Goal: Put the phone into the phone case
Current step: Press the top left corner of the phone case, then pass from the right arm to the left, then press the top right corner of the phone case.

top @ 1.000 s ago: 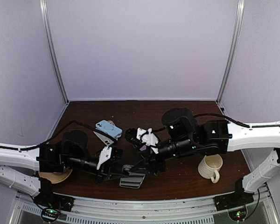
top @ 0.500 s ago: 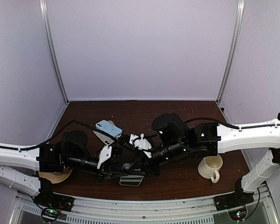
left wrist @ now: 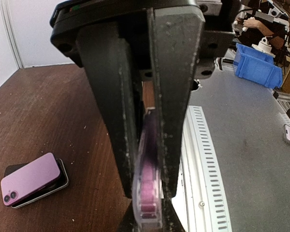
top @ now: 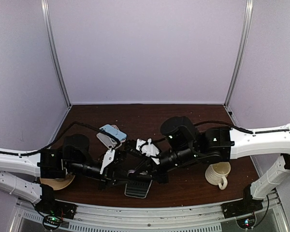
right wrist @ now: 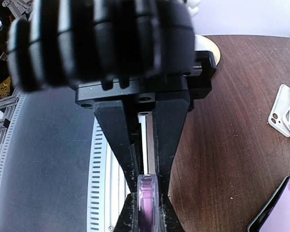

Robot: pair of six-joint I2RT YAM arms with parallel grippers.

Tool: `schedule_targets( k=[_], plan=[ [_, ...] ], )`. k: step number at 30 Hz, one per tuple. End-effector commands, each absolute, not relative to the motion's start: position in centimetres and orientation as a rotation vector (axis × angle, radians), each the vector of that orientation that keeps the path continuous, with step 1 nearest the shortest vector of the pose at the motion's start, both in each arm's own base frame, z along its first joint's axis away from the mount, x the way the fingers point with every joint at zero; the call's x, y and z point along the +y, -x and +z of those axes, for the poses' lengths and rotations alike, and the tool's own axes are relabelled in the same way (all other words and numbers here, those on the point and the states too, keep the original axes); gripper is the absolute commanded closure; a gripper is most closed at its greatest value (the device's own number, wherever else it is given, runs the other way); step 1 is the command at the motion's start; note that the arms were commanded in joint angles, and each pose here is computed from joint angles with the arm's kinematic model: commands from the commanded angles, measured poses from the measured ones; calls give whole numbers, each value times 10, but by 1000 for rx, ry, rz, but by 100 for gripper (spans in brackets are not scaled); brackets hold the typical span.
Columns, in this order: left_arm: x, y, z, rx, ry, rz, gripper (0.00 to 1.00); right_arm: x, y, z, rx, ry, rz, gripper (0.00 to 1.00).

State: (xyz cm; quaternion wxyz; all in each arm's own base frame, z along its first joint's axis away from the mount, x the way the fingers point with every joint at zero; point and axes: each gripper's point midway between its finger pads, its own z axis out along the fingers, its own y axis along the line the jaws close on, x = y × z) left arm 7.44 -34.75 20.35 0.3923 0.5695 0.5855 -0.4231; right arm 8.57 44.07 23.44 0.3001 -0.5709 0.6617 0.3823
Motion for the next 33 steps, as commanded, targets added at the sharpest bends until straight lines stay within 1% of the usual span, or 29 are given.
schedule_targets(
  k=[1,3,4,6,10,11,12,14,16,17,19,20,21,22,24,25,27,28,31,33],
  plan=[
    [-354,-81,246,1373,-1343,-1094,83,434,-100,289,1700,1348,1043,100],
    [-354,-82,242,1386,-1344,-1090,71,432,-99,300,1674,1338,1058,100],
    [-354,-82,239,1395,-1348,-1086,68,431,-98,306,1660,1335,1064,100],
    [-354,-83,232,1417,-1358,-1075,66,428,-98,316,1641,1329,1065,100],
    [-356,-82,227,1435,-1378,-1076,67,424,-99,332,1607,1308,1056,100],
    [-357,-82,228,1434,-1380,-1078,68,424,-99,333,1603,1308,1055,100],
    [-358,-83,229,1430,-1378,-1079,72,424,-99,334,1603,1308,1055,100],
    [-360,-83,233,1420,-1376,-1082,85,424,-99,334,1605,1312,1056,100],
    [-361,-83,236,1407,-1370,-1088,97,425,-99,334,1610,1314,1059,100],
    [-361,-82,239,1401,-1366,-1094,100,425,-98,333,1612,1313,1061,100],
    [-361,-83,245,1391,-1346,-1105,100,424,-98,333,1614,1310,1064,100],
    [-360,-83,250,1380,-1331,-1109,100,422,-98,333,1616,1302,1063,94],
    [-359,-84,254,1370,-1312,-1113,100,420,-99,332,1621,1292,1058,78],
    [-358,-84,260,1357,-1288,-1119,100,417,-101,332,1625,1275,1050,65],
    [-354,-85,273,1319,-1241,-1128,100,411,-104,328,1634,1248,1035,44],
    [-353,-85,278,1304,-1224,-1134,100,407,-105,326,1637,1234,1032,39],
    [-350,-86,283,1287,-1206,-1137,100,403,-107,323,1636,1202,1035,30],
    [-350,-85,285,1282,-1203,-1140,100,401,-108,321,1635,1186,1040,28],
    [-350,-84,288,1276,-1206,-1148,100,400,-108,319,1630,1159,1062,28],
    [-350,-83,289,1274,-1206,-1155,100,401,-109,316,1636,1150,1071,34]
  ],
)
